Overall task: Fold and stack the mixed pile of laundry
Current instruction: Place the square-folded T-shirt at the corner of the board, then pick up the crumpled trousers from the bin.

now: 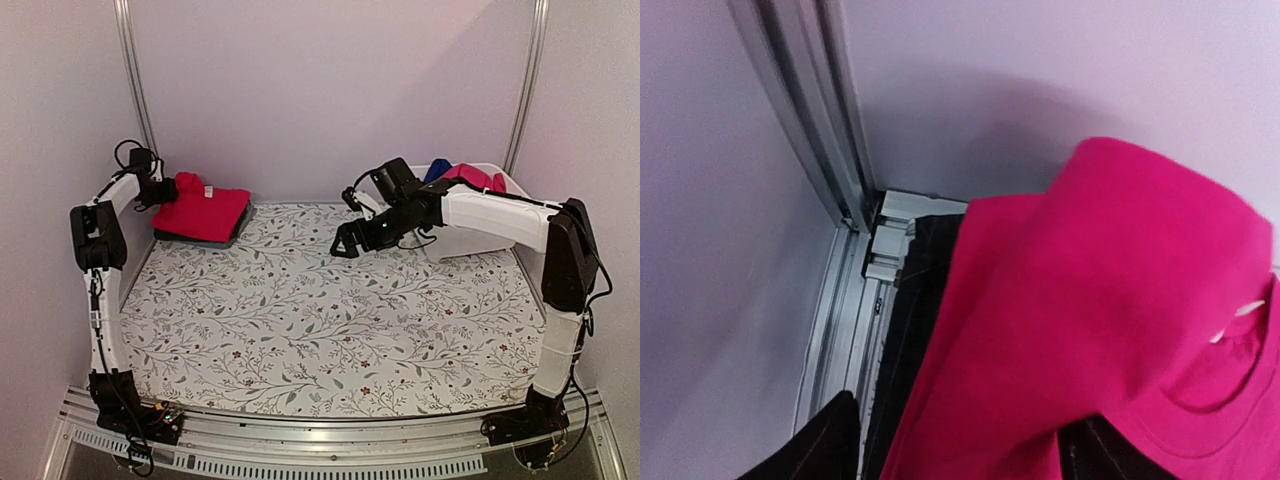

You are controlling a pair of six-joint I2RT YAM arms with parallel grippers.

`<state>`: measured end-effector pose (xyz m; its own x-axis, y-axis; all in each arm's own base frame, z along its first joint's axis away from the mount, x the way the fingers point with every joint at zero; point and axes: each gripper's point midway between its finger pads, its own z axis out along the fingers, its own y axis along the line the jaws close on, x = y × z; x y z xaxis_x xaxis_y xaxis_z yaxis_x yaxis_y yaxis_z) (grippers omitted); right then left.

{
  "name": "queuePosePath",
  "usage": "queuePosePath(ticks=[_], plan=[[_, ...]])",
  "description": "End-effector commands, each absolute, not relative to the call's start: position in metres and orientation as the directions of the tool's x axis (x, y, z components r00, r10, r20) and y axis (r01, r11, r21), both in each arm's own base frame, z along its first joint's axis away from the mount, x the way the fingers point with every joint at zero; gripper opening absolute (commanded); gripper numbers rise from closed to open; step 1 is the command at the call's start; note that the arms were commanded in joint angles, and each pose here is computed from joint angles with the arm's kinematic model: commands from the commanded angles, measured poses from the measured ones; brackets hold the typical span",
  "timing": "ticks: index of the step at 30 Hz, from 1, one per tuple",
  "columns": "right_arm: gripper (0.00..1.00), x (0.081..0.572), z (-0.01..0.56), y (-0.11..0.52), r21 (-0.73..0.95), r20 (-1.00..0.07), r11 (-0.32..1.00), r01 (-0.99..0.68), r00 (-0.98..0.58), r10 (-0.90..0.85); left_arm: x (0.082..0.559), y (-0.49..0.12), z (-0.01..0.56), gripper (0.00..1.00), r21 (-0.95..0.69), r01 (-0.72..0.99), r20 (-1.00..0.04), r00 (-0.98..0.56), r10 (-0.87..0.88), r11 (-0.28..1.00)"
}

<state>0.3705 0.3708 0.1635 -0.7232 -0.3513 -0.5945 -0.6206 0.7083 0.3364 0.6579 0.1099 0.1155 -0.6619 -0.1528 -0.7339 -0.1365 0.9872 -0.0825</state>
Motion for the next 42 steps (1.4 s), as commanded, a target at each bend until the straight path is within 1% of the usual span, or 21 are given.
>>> queuePosePath(ticks=[1, 3, 5, 6, 11, 15, 17, 22, 25, 27, 30, 33, 36, 37, 40, 42], plan=[[0.99, 0.373, 0.166, 0.373, 0.327, -0.599, 0.7, -0.635, -0.712, -0.366, 0.664, 0.15, 0.136, 0.69, -0.131, -0.286, -0.778, -0.564, -0.277, 0.949], [0.99, 0.373, 0.165, 0.374, 0.329, -0.598, 0.698, -0.636, -0.713, -0.367, 0.662, 0.156, 0.134, 0.73, -0.144, -0.314, -0.771, -0.558, -0.306, 0.938], [0.99, 0.373, 0.166, 0.374, 0.328, -0.6, 0.696, -0.639, -0.71, -0.368, 0.66, 0.162, 0.133, 0.96, -0.133, -0.347, -0.772, -0.551, -0.317, 0.928], [0.99, 0.373, 0.166, 0.374, 0.328, -0.599, 0.695, -0.64, -0.71, -0.37, 0.659, 0.166, 0.135, 0.99, -0.12, -0.364, -0.774, -0.548, -0.317, 0.924], [0.99, 0.383, 0.17, 0.366, 0.3, -0.61, 0.721, -0.624, -0.707, -0.358, 0.658, 0.158, 0.162, 1.0, -0.106, -0.338, -0.803, -0.526, -0.281, 0.935], [0.99, 0.405, 0.193, 0.349, 0.295, -0.65, 0.749, -0.593, -0.699, -0.298, 0.657, 0.128, 0.198, 1.0, -0.051, -0.266, -0.844, -0.503, -0.184, 0.963], [0.99, 0.416, 0.207, 0.339, 0.291, -0.673, 0.762, -0.578, -0.69, -0.267, 0.654, 0.112, 0.206, 1.0, -0.043, -0.229, -0.849, -0.505, -0.156, 0.973], [0.99, 0.441, 0.249, 0.311, 0.243, -0.751, 0.811, -0.532, -0.633, -0.19, 0.642, 0.103, 0.19, 1.0, -0.03, -0.249, -0.815, -0.555, -0.168, 0.968], [0.99, 0.457, 0.284, 0.283, 0.215, -0.809, 0.856, -0.47, -0.577, -0.114, 0.635, 0.1, 0.177, 1.0, -0.034, -0.245, -0.789, -0.589, -0.176, 0.969], [0.99, 0.471, 0.31, 0.255, 0.203, -0.844, 0.892, -0.404, -0.534, -0.049, 0.63, 0.087, 0.181, 1.0, -0.055, -0.219, -0.79, -0.586, -0.177, 0.974], [0.99, 0.495, 0.345, 0.198, 0.19, -0.882, 0.937, -0.292, -0.47, 0.033, 0.625, 0.058, 0.21, 1.0, -0.086, -0.159, -0.826, -0.54, -0.16, 0.984], [0.99, 0.516, 0.365, 0.133, 0.219, -0.887, 0.958, -0.186, -0.448, 0.115, 0.615, 0.031, 0.239, 1.0, -0.178, -0.093, -0.824, -0.53, -0.2, 0.98], [0.99, 0.536, 0.361, 0.072, 0.281, -0.858, 0.955, -0.095, -0.47, 0.206, 0.602, 0.011, 0.265, 1.0, -0.268, -0.037, -0.825, -0.507, -0.25, 0.963], [0.99, 0.544, 0.351, 0.054, 0.303, -0.84, 0.951, -0.053, -0.486, 0.24, 0.597, 0.005, 0.271, 1.0, -0.285, -0.024, -0.827, -0.499, -0.259, 0.958], [0.99, 0.562, 0.323, 0.011, 0.336, -0.802, 0.941, 0.038, -0.512, 0.307, 0.583, -0.008, 0.277, 1.0, -0.331, -0.013, -0.816, -0.499, -0.293, 0.944], [0.99, 0.573, 0.305, -0.001, 0.333, -0.788, 0.941, 0.063, -0.53, 0.314, 0.577, -0.016, 0.278, 1.0, -0.349, -0.004, -0.807, -0.508, -0.303, 0.937]])
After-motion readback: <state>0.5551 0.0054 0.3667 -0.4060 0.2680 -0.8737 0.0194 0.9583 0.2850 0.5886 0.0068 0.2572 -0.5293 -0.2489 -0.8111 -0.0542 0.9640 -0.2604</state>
